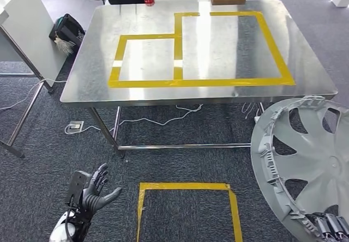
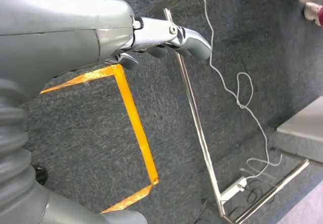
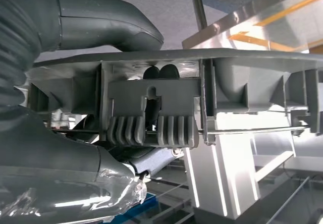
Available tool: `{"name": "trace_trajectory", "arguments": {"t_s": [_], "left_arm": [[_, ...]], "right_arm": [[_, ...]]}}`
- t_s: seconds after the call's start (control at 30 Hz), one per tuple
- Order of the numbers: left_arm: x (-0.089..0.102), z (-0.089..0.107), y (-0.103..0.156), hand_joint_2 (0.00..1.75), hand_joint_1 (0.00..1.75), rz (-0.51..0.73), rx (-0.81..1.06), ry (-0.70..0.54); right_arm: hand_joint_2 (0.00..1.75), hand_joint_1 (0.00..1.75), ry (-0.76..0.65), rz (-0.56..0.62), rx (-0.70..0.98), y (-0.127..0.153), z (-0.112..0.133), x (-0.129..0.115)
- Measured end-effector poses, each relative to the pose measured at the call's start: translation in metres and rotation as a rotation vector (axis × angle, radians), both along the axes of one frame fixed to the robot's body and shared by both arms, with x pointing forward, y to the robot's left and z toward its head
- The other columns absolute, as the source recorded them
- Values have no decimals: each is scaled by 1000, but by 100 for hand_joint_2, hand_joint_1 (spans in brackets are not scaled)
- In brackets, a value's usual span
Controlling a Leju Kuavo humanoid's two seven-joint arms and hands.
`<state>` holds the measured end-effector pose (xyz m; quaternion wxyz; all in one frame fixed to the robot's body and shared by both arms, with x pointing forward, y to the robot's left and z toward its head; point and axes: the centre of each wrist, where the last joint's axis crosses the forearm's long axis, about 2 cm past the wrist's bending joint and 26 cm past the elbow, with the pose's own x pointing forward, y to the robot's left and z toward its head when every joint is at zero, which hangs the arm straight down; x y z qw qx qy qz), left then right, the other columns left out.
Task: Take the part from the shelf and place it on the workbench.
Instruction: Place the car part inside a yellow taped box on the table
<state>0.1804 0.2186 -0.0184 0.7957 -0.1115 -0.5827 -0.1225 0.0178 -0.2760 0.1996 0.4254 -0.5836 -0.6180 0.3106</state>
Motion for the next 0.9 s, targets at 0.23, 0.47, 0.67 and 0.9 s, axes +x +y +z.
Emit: {"name": "trace_trajectory", "arguments": {"t_s": [0.23,0.47,0.67,0.9], "left_arm": [[-12,-7,7,175,0,23,10,28],[-19,-10,10,175,0,38,17,41],[-19,-10,12,175,0,46,15,43],[-19,-10,14,175,0,48,19,43]], "right_arm": [[175,175,5,23,-26,-6,-1,3],[175,175,-8,42,-26,-6,-3,7],[175,175,-5,57,-30,-7,-7,10],[175,175,-1,68,-31,-7,-9,10]]}}
